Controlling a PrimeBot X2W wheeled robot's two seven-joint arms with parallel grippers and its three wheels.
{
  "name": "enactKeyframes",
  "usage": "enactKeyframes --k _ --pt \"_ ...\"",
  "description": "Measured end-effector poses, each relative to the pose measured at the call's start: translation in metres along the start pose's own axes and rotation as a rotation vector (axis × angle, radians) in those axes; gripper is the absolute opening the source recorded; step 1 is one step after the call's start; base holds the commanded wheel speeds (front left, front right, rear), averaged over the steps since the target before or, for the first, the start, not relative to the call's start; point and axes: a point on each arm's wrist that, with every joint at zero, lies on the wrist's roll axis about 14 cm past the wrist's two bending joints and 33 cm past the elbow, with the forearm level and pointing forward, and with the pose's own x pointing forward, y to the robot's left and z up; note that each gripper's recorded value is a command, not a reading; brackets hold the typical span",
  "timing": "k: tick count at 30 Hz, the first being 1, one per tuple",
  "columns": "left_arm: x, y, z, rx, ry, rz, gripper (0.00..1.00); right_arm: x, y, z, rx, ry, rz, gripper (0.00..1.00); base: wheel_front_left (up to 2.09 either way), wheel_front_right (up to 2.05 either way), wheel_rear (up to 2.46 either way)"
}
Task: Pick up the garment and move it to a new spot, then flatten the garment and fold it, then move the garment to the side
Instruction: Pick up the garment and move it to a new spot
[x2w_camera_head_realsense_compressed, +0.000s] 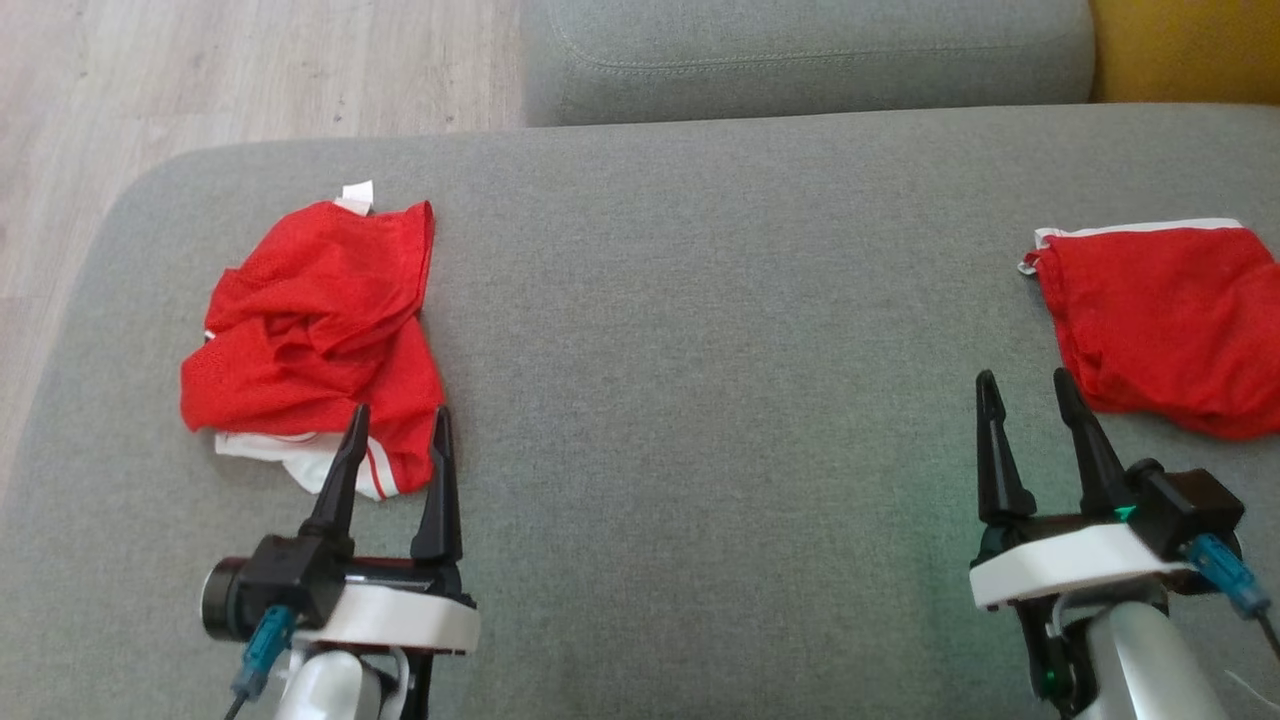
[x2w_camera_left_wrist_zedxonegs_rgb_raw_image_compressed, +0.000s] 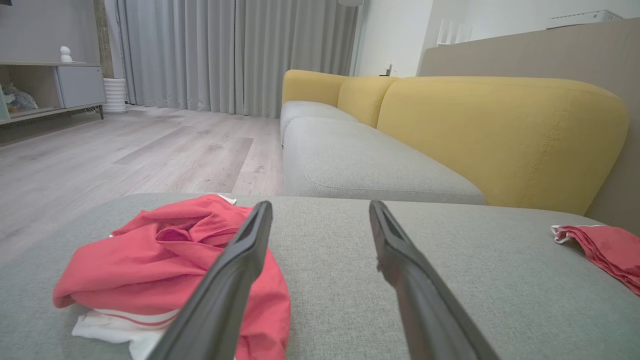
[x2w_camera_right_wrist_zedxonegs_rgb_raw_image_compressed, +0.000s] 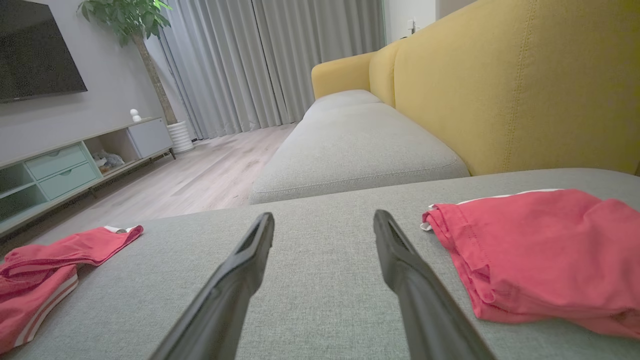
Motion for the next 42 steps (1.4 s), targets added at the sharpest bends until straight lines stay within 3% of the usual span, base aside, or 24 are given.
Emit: enactKeyframes --k 13,23,36,42 --pt "-0.003 0.002 0.002 0.004 -0.005 0.012 1.00 0.005 0.012 0.000 0.009 -0.001 0.036 1.00 0.00 0.00 0.00" --pt "-0.027 0.036 0.015 0.020 -0.040 0.134 1.00 0.009 0.070 -0.012 0.018 0.035 0.208 1.00 0.00 0.00 0.00" --pt "-0.093 0.089 0.015 0.031 -0.044 0.352 1.00 0.006 0.158 -0.035 0.033 0.112 0.467 1.00 0.00 0.00 0.00" --pt "-0.108 0.100 0.015 0.029 -0.045 0.405 1.00 0.003 0.181 -0.041 0.045 0.136 0.535 1.00 0.00 0.00 0.00"
